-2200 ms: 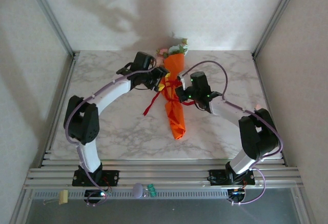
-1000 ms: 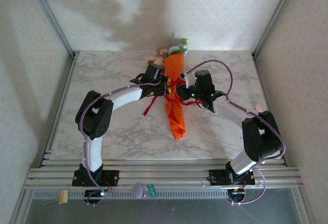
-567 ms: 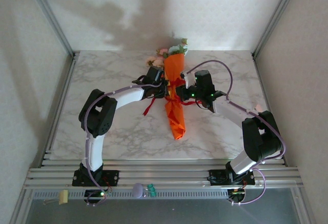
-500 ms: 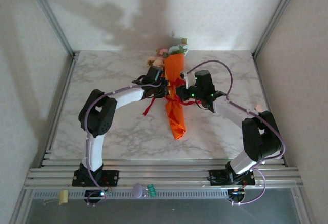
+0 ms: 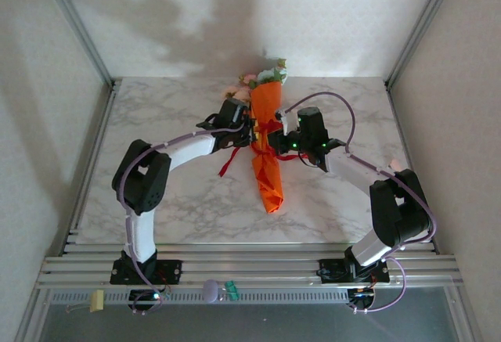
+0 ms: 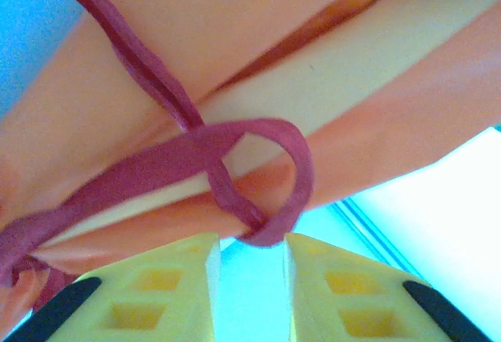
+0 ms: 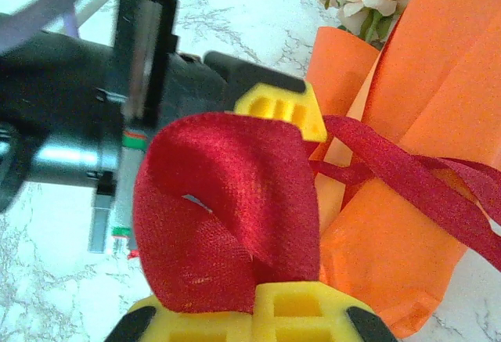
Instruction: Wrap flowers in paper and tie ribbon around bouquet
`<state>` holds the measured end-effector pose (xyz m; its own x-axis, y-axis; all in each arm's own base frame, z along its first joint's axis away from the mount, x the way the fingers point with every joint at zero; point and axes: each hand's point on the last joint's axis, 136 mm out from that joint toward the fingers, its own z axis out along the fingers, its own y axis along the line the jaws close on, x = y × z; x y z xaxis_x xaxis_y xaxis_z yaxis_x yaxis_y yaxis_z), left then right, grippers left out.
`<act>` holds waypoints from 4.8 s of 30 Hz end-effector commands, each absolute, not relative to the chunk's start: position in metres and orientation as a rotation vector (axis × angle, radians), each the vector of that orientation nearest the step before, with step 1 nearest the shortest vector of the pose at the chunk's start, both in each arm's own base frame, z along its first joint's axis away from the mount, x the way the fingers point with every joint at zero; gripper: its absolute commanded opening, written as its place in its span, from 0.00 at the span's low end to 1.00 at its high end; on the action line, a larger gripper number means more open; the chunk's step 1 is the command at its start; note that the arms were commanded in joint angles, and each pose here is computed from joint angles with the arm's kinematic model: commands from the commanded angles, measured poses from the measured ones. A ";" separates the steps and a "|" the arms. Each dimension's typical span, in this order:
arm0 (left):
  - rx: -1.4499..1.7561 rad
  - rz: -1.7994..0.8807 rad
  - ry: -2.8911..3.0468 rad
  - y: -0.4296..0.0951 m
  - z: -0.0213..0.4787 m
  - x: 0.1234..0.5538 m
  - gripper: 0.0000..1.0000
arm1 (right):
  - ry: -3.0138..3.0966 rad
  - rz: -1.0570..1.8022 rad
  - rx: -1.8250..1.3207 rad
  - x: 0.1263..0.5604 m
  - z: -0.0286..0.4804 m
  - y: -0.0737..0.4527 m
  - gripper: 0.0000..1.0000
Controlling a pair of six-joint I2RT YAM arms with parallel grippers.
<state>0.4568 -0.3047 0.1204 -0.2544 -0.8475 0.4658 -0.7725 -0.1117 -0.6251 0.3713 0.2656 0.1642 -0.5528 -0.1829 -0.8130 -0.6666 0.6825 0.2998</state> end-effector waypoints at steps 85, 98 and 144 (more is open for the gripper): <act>-1.286 -1.911 2.073 -0.349 0.144 0.434 0.00 | 2.498 1.067 -0.317 0.429 0.138 0.275 0.00; -1.328 -1.895 2.092 -0.343 0.130 0.423 0.00 | 2.542 1.045 -0.271 0.438 0.129 0.275 0.00; -1.368 -1.896 2.074 -0.353 0.123 0.424 0.00 | 2.565 0.942 -0.150 0.428 0.142 0.274 0.00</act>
<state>0.4210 -0.3413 0.1089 -0.5745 -0.6227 0.5312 -0.6081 -0.1098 -0.7863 0.4236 0.2700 0.1400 -0.9070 0.0244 -0.4205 -0.2560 0.7609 0.5962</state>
